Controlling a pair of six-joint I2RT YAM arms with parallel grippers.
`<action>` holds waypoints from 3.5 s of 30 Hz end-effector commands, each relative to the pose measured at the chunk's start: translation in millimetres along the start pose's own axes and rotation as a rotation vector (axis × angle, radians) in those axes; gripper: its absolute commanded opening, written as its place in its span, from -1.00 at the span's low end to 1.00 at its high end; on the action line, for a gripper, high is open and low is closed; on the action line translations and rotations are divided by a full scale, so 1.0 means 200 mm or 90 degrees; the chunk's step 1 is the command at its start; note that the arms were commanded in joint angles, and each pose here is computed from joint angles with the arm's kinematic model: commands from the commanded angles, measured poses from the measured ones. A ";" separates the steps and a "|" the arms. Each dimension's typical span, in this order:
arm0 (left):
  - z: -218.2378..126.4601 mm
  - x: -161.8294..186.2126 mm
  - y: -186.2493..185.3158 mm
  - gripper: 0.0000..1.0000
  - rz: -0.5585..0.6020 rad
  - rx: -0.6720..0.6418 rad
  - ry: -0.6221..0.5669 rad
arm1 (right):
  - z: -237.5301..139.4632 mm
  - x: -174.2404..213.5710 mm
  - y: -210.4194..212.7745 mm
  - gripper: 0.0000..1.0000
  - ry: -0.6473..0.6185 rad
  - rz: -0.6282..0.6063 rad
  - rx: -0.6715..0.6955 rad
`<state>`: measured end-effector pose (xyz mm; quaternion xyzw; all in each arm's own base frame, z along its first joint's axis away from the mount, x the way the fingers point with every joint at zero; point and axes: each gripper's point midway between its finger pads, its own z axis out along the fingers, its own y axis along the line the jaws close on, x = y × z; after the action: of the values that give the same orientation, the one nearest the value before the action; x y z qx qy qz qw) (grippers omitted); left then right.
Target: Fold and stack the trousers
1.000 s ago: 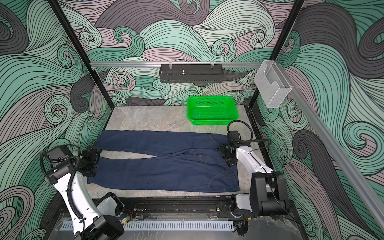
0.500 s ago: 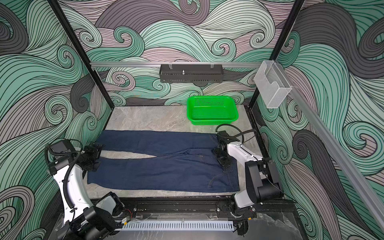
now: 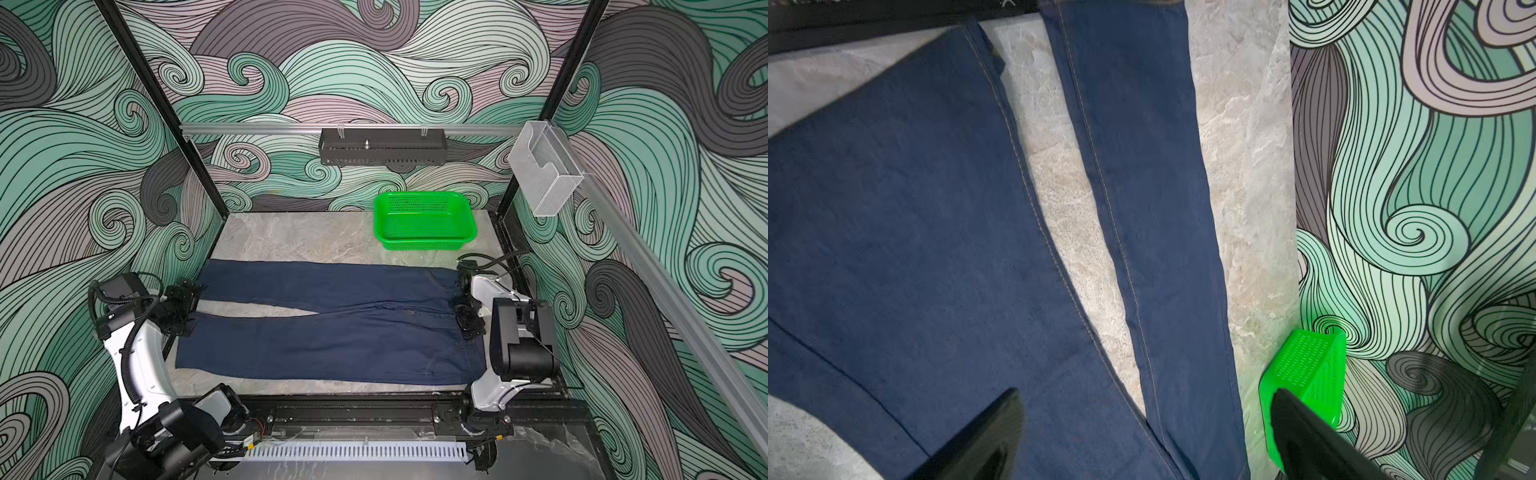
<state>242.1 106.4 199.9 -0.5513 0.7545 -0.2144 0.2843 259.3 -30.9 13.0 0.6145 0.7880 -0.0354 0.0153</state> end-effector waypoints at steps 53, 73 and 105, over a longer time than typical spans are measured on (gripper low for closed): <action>0.11 0.01 0.11 0.82 0.066 -0.141 0.019 | -0.14 -0.07 0.08 0.82 0.017 -0.085 -0.074; 0.29 0.23 0.58 0.91 -0.018 -0.336 0.154 | -0.21 0.42 0.07 0.83 0.082 -0.274 -0.161; 0.48 0.61 0.12 -0.98 0.293 -0.373 0.154 | -0.23 0.41 0.10 0.83 0.076 -0.295 -0.164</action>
<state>273.7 10.8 106.5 -0.3948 0.9112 -0.0295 0.1136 255.9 56.1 46.3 0.4158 0.9035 0.0999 0.0297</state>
